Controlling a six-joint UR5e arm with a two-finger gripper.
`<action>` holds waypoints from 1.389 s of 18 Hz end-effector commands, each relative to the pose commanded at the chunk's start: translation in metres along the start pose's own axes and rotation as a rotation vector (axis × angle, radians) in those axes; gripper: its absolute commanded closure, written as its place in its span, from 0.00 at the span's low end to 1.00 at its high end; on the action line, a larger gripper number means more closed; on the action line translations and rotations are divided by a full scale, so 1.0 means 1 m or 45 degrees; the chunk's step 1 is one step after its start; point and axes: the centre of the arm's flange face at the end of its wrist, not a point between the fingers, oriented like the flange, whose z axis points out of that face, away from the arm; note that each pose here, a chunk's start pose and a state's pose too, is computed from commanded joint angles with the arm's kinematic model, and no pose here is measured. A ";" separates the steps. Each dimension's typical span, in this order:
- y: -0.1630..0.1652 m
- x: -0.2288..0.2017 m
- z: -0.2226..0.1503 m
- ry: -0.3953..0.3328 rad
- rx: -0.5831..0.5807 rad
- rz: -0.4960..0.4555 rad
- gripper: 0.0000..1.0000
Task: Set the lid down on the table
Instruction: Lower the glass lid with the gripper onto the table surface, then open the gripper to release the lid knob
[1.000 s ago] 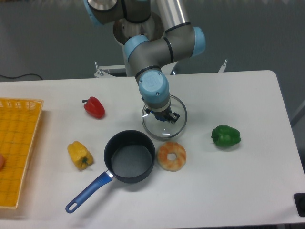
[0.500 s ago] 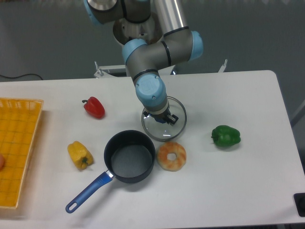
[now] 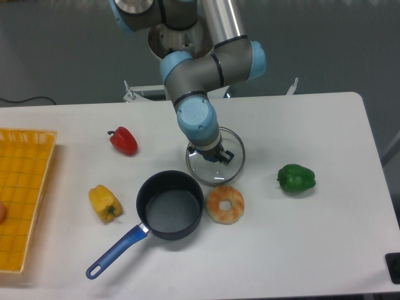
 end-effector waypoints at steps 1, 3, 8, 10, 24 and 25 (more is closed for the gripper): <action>-0.003 0.002 0.002 -0.001 -0.008 -0.001 0.48; -0.004 0.003 0.002 -0.001 -0.011 -0.003 0.47; -0.004 0.003 0.003 0.001 -0.012 -0.006 0.45; -0.005 0.003 0.004 0.001 -0.015 -0.004 0.44; -0.015 0.006 0.013 -0.005 -0.058 0.006 0.30; -0.015 0.006 0.013 -0.005 -0.058 0.006 0.30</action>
